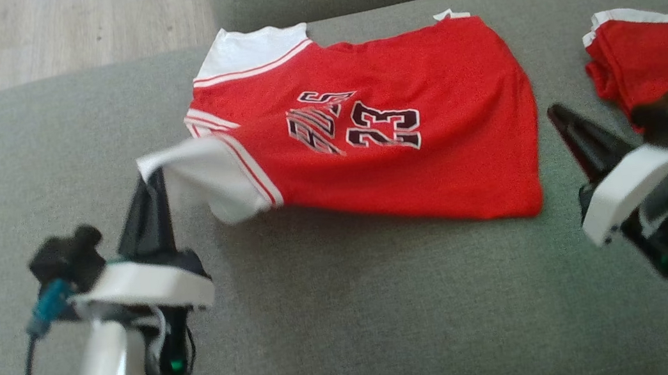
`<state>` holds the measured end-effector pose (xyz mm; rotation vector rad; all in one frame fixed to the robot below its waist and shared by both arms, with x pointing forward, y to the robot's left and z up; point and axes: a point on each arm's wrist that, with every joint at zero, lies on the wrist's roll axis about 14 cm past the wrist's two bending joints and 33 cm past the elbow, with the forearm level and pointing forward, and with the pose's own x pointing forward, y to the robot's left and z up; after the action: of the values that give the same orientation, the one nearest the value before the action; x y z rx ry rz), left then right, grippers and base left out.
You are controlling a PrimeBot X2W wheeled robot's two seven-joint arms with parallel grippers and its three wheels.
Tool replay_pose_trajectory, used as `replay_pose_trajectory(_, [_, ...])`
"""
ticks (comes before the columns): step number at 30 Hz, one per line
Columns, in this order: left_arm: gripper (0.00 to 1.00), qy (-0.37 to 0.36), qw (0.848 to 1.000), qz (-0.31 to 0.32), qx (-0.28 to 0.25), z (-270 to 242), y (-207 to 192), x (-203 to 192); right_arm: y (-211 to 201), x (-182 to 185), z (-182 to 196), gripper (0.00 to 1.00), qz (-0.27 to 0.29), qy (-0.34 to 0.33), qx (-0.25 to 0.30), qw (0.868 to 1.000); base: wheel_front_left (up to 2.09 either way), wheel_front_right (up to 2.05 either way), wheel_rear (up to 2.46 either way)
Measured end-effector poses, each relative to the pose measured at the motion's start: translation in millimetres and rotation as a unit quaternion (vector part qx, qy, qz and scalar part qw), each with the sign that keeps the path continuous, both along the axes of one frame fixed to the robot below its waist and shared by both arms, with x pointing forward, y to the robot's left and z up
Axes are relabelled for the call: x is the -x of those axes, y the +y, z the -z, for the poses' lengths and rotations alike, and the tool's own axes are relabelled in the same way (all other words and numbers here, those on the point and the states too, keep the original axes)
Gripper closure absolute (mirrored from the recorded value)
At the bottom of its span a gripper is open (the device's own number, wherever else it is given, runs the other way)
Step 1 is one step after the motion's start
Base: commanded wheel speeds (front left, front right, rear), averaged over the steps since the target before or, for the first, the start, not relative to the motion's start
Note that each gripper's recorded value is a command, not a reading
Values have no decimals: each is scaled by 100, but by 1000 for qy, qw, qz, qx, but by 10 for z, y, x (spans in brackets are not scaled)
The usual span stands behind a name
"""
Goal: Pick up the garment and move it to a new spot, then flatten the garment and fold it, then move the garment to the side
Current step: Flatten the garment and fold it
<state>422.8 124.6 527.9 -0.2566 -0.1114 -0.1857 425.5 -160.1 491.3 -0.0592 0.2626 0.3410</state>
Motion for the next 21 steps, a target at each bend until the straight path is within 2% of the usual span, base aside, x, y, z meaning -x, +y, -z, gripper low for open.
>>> replay_pose_trajectory(6, [100, -65, 998, 5, 4, -499, 14, -144, -116, -148, -521, 100, 13, -43, -7, 999, 0, 0, 0])
replay_pose_trajectory(7, [100, -68, 998, 5, 2, -525, 20, -151, -154, -143, -549, 66, 18, -47, -5, 999, 0, 0, 0])
replay_pose_trajectory(8, [100, -66, 998, 5, 0, -520, 24, -155, -188, -134, -569, 13, 25, -51, -10, 998, 0, 0, 0])
replay_pose_trajectory(9, [100, -60, 998, 5, -2, -477, 28, -156, -217, -118, -563, 0, 31, -53, -14, 998, 0, 0, 0])
replay_pose_trajectory(16, [100, 26, 1000, -3, -17, 114, 91, -87, -190, 136, -112, 0, 74, -17, -71, 995, 0, 0, 0])
replay_pose_trajectory(21, [100, 109, 993, -33, -25, 672, 299, 83, -201, 255, 135, 0, 102, 0, -90, 991, 0, 0, 0])
